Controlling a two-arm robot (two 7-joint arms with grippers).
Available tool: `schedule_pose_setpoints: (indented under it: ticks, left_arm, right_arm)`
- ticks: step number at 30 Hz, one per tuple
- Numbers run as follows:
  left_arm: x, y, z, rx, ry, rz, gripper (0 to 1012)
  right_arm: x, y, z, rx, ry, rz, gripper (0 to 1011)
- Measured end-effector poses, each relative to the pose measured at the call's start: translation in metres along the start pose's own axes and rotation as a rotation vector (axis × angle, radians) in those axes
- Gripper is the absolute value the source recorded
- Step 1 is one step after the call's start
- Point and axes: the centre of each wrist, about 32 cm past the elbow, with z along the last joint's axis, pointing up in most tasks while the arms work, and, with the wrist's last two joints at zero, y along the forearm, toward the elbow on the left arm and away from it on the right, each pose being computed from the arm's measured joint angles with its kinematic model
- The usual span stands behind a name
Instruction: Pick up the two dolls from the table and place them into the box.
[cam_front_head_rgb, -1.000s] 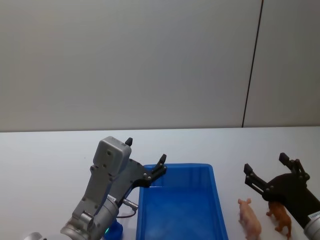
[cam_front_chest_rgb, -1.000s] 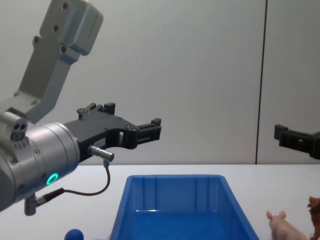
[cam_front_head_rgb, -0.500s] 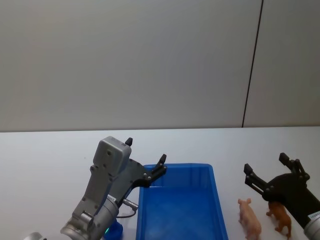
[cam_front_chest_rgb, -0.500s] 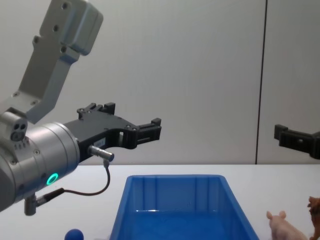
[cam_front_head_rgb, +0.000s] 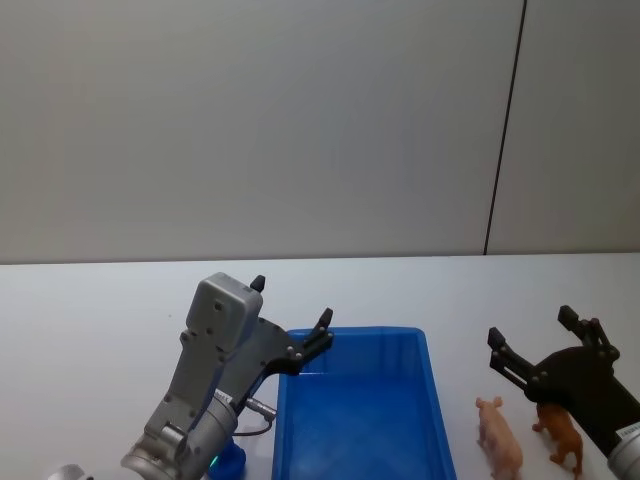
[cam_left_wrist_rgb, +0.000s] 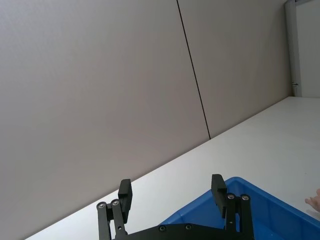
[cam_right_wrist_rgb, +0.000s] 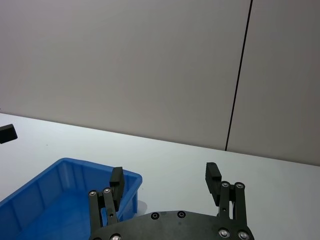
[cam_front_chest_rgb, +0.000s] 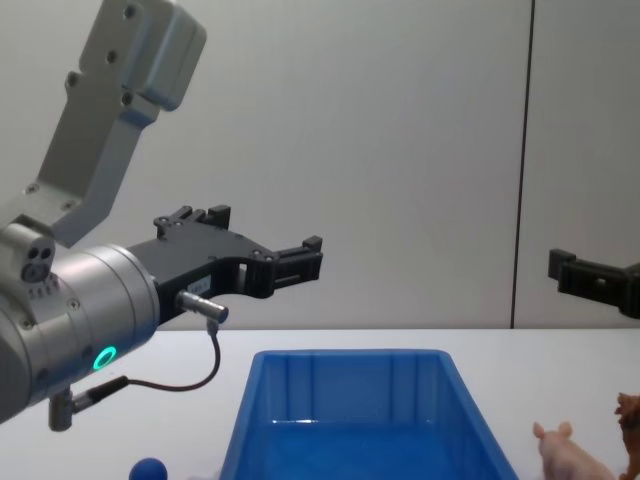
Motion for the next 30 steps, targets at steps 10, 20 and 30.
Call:
schedule_pose_setpoints:
  ticks: [10,20,30]
  left_arm:
    - [0.0,0.0,0.0,0.0,0.0,0.0,1001]
    - [0.0,0.0,0.0,0.0,0.0,0.0,1001]
    - [0.0,0.0,0.0,0.0,0.0,0.0,1001]
  right_arm:
    - [0.0,0.0,0.0,0.0,0.0,0.0,1001]
    - [0.0011,-0.0006,-0.0002,-0.001,-0.001,-0.002,1001]
    - [0.0095,-0.0065,-0.0018,-0.041,0.018,-0.028,1001]
